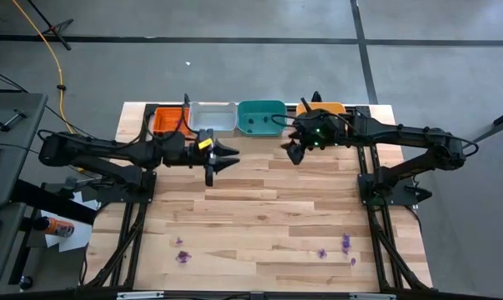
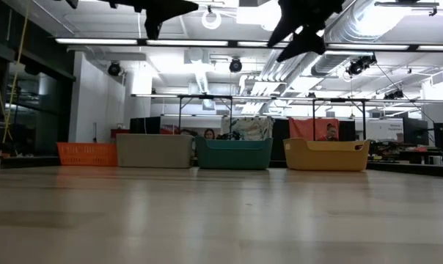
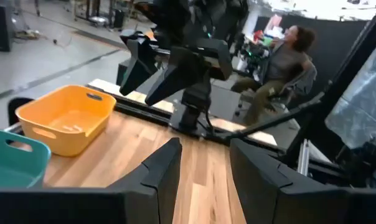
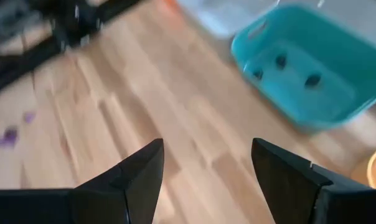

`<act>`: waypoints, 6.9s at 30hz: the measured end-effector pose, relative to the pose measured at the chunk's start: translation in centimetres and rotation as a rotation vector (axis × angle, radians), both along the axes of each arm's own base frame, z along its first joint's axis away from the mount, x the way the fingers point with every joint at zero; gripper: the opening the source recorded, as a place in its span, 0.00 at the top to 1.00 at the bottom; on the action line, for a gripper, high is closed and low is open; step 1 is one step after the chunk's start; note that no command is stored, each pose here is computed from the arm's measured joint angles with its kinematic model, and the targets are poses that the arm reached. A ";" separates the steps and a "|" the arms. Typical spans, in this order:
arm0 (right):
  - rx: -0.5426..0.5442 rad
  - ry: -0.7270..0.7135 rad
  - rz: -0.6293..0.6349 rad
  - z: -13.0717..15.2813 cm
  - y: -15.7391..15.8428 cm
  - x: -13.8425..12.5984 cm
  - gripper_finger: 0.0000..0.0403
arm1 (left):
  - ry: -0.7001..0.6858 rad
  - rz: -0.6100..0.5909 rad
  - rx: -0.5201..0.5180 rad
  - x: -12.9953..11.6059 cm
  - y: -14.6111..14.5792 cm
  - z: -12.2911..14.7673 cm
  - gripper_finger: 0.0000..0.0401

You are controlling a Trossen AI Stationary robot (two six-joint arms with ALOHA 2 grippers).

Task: Sort Halloween decoration
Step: Put the violet spider into the orange bin

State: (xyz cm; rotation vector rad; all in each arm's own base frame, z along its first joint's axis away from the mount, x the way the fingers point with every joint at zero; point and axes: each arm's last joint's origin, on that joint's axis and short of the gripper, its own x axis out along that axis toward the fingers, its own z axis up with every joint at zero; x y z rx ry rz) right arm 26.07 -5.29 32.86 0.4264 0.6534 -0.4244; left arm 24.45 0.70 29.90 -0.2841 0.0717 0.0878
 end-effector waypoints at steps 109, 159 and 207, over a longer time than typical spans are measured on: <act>-0.249 -0.300 0.066 -1.8 3.2 4.7 1.00 | -0.111 0.220 0.113 -0.1 1.1 1.3 0.68; -0.238 -0.477 0.122 -0.4 3.1 5.3 1.00 | -0.021 0.166 0.277 5.4 2.9 1.0 0.82; -0.274 -0.186 -0.201 -0.2 0.9 0.3 0.42 | 0.968 1.179 -0.371 -10.4 12.7 -6.7 1.00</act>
